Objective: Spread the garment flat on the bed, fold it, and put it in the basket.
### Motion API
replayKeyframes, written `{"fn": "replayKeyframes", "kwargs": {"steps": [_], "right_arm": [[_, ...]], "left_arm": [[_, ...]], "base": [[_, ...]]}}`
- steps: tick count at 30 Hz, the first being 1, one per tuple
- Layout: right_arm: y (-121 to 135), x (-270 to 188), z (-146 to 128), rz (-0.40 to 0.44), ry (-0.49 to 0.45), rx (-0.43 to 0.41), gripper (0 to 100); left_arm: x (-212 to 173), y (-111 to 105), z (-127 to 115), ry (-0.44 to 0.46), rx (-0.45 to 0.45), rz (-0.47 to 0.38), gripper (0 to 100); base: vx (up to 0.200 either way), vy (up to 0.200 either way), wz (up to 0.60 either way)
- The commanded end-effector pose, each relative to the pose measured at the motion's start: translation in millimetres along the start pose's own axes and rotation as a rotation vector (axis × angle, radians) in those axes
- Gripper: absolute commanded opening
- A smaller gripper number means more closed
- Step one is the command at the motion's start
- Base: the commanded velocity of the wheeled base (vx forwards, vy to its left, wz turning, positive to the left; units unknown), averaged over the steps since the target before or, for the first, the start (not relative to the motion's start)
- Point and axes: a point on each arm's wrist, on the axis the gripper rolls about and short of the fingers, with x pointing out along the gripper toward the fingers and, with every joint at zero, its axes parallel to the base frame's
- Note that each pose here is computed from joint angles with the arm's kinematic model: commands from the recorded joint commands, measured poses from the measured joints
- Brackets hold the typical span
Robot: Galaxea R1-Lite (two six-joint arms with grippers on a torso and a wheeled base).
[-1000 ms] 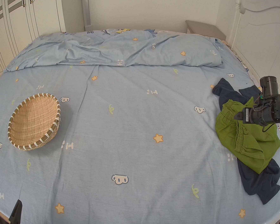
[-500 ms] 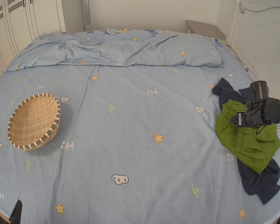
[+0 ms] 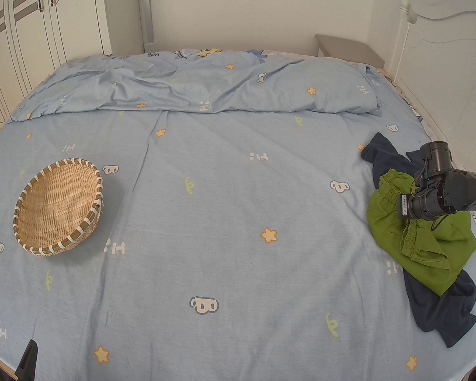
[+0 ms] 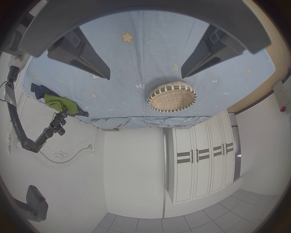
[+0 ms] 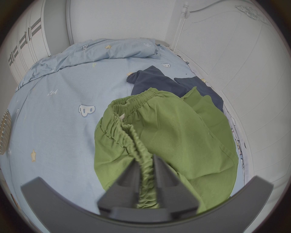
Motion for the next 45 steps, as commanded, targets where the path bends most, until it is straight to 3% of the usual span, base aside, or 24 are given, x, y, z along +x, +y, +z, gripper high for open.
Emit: {"fn": "replayKeyframes", "kwargs": {"steps": [1,9,14,15,18,23,32,40,45], "right_arm": [[1,0,2,0.006,-0.005,-0.001,0],[-3,-37,23,0.031,-0.074,0.026,0],[-1,-92,44,0.21,-0.105,0.152,0],[-1,-118,50,0.306,-0.102,0.203,0],[0,-150,54,0.424,-0.07,0.239,0],[9,-188,53,0.537,-0.065,0.215,0],[60,-253,52,0.777,-0.116,0.198,0],[105,-292,37,0.906,-0.129,0.108,0],[141,-291,24,0.961,-0.053,0.073,0]], "left_arm": [[0,0,-5,0.004,0.0,-0.001,100],[0,0,-5,0.005,0.0,0.001,100],[0,0,-5,0.004,0.0,-0.001,100],[0,0,-5,0.004,0.0,0.001,100],[0,0,-5,0.004,0.0,-0.001,100],[0,0,-5,0.004,0.0,0.001,100],[0,0,-5,0.005,0.0,-0.001,100],[0,0,-5,0.004,0.0,-0.001,100],[0,0,-5,0.004,0.0,-0.001,100]], "base": [[0.0,0.0,0.0],[0.0,0.0,0.0],[0.0,0.0,0.0],[0.0,0.0,0.0],[0.0,0.0,0.0],[0.0,0.0,0.0],[0.0,0.0,0.0],[0.0,0.0,0.0],[0.0,0.0,0.0]]}}
